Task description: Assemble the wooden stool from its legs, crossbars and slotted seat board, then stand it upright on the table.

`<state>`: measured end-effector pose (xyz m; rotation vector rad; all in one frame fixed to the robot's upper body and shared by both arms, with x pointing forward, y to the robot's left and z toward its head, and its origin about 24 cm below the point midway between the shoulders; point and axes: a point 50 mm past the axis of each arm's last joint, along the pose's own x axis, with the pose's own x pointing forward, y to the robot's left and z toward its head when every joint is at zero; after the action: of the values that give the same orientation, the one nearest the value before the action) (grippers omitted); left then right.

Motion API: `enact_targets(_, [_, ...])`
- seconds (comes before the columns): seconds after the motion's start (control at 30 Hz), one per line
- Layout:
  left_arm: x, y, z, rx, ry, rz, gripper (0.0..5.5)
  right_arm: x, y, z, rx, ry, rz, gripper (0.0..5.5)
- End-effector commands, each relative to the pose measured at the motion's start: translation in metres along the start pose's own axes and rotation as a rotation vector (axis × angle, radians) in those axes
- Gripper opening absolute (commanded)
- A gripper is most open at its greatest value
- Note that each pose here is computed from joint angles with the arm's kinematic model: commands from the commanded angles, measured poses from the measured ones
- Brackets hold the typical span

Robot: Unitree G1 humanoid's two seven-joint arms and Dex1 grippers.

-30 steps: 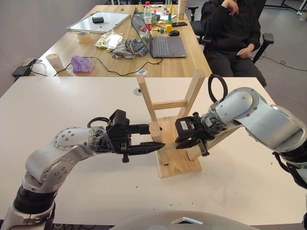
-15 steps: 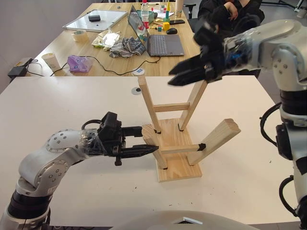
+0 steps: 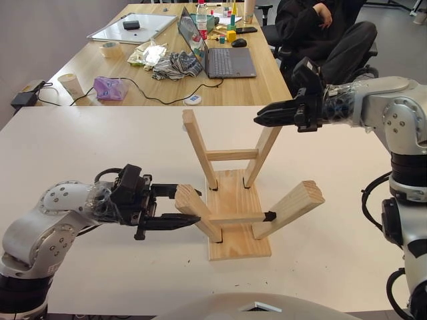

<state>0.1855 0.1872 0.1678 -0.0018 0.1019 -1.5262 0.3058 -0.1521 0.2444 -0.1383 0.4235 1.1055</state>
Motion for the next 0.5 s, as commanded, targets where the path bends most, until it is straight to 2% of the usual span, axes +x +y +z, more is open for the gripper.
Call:
enact_targets(0.03, [0.0, -0.003, -0.006, -0.079, 0.038, -0.014, 2.66, -0.002, -0.002, -0.011, 0.038, 0.024, -0.038, 1.17])
enact_targets(0.13, [0.002, -0.006, -0.008, -0.048, 0.052, -0.011, 3.28, -0.003, -0.002, -0.012, 0.04, 0.024, -0.04, 1.17])
enact_targets(0.2, [-0.007, -0.008, -0.01, -0.027, 0.099, 0.013, 3.32, -0.005, -0.002, -0.014, 0.036, 0.026, -0.052, 1.17])
enact_targets(0.27, [-0.036, -0.01, -0.01, -0.053, 0.135, 0.079, 3.35, -0.022, -0.003, -0.027, 0.006, -0.019, -0.053, 0.7])
enact_targets(0.37, [-0.083, -0.011, -0.005, -0.112, 0.141, 0.178, 3.35, -0.051, -0.007, -0.065, 0.04, -0.078, -0.081, 0.01])
enact_targets(0.4, [-0.094, -0.012, -0.007, -0.143, 0.159, 0.199, 3.35, -0.06, -0.008, -0.077, 0.059, -0.082, -0.094, 0.01])
enact_targets(0.5, [-0.127, -0.007, -0.021, -0.257, 0.277, 0.328, 2.61, -0.098, -0.016, -0.114, 0.099, -0.033, -0.189, 0.0])
